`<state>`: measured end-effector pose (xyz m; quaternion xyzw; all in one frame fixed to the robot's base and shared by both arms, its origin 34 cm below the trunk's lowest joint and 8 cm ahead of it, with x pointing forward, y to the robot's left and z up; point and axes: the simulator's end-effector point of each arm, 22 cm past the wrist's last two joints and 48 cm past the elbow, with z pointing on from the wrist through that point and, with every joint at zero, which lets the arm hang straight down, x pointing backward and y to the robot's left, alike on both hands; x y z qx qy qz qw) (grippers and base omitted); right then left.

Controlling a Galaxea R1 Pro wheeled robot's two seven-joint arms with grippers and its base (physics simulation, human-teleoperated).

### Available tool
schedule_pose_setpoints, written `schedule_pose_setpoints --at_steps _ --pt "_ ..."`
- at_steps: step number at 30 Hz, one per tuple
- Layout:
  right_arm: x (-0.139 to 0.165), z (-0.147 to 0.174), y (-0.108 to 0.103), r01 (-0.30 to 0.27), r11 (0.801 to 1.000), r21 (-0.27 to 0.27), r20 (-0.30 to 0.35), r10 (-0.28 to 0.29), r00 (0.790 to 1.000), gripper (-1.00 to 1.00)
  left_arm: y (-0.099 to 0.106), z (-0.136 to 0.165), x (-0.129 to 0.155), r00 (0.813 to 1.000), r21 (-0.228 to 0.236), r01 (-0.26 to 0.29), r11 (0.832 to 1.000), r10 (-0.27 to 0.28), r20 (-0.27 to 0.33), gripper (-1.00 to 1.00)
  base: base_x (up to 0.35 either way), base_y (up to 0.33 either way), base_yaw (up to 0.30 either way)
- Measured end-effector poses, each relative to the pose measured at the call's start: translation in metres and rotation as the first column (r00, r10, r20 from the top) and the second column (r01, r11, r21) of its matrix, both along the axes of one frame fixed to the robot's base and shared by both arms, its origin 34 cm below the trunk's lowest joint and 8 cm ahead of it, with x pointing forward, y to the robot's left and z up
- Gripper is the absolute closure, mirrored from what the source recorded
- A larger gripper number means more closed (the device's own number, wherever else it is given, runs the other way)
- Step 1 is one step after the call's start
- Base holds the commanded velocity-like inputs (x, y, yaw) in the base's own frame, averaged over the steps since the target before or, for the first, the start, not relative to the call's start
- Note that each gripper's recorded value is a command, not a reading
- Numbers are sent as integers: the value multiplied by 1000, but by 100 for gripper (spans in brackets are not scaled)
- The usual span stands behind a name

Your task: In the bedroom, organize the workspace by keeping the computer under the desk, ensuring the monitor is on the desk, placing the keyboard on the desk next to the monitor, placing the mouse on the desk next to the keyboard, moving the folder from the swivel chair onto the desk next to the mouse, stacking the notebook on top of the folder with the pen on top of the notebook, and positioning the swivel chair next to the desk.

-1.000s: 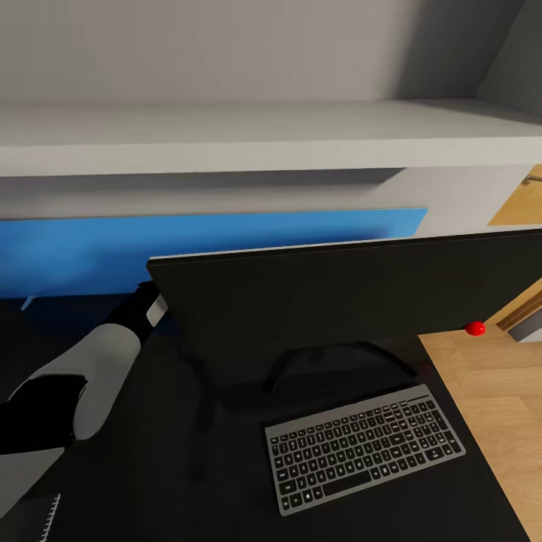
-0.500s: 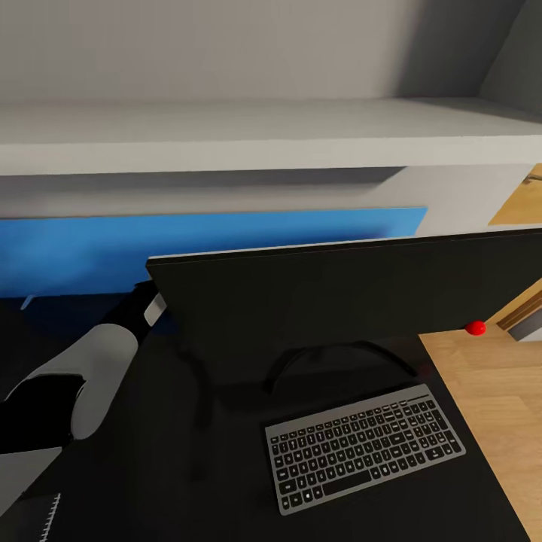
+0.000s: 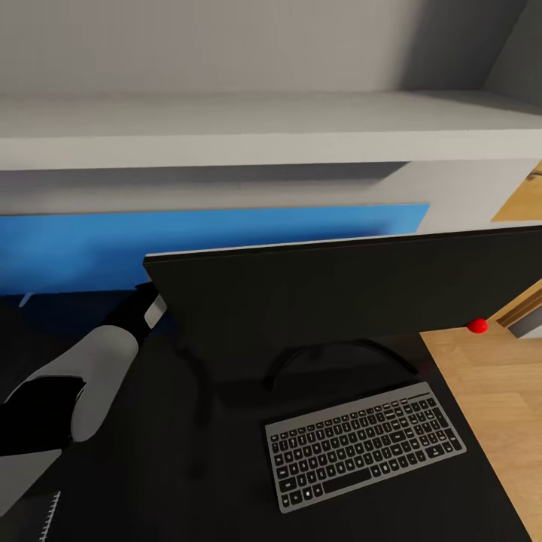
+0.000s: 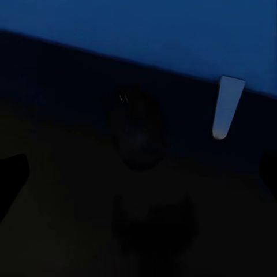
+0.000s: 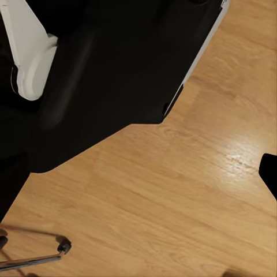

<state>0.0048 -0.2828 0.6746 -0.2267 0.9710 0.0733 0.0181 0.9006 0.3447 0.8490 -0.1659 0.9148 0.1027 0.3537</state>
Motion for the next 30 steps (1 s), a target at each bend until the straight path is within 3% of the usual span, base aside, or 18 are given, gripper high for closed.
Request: schedule_pose_setpoints --at_steps 9,30 --pt "-1 0 -1 -1 1000 0 -3 1 1000 -100 0 -3 0 1000 1 1 1000 -1 -3 -100 0 0 -33" --pt "-2 0 1 -2 1000 3 -5 2 1000 -100 0 -3 0 1000 1 0 1000 0 -2 -100 0 126 0"
